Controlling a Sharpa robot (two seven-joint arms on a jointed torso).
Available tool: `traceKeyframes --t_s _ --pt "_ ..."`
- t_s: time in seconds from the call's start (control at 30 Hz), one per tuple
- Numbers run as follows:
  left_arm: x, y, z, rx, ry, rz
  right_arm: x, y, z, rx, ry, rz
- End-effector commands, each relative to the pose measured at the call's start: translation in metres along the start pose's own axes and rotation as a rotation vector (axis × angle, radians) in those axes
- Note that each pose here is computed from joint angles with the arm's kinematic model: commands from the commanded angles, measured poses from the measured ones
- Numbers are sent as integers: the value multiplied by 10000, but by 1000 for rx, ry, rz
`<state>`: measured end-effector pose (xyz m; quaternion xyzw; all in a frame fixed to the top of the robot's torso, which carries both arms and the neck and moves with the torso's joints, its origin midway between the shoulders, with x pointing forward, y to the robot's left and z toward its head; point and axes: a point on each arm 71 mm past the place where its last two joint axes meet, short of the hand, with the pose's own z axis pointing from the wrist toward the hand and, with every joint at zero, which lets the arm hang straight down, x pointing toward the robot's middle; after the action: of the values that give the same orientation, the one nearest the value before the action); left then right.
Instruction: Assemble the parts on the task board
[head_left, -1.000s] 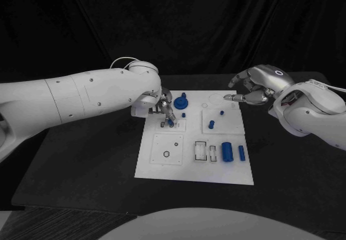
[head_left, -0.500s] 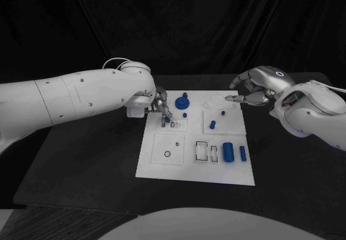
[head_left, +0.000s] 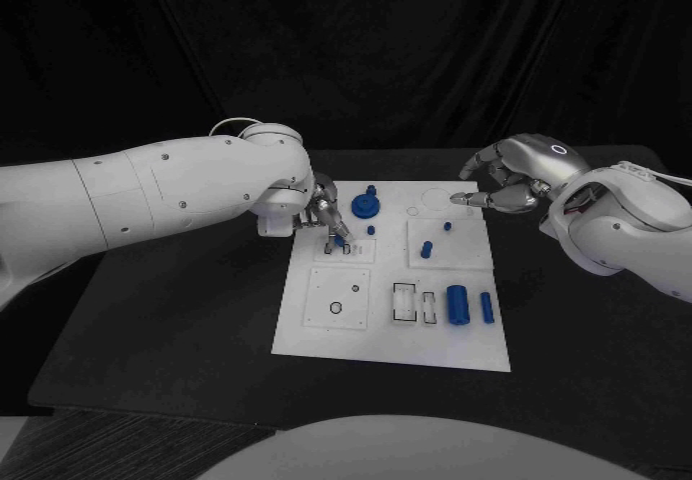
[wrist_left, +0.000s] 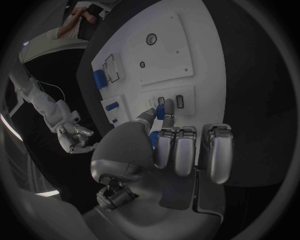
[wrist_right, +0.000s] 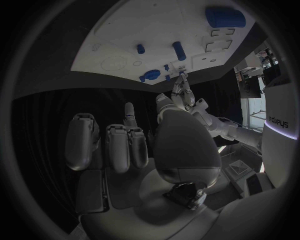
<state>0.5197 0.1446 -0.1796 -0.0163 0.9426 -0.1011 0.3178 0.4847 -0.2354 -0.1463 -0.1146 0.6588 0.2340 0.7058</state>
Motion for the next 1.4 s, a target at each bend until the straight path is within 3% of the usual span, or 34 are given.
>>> traceKeyframes --t_s 0.03,0.47,1.4 --pt "19 -9 -5 7 26 -34 15 -16 -2 23 10 -1" --pt "36 -56 6 22 29 -42 21 -11 4 23 13 -1" --pt "99 -4 82 10 41 -56 31 -16 -2 24 17 -1"
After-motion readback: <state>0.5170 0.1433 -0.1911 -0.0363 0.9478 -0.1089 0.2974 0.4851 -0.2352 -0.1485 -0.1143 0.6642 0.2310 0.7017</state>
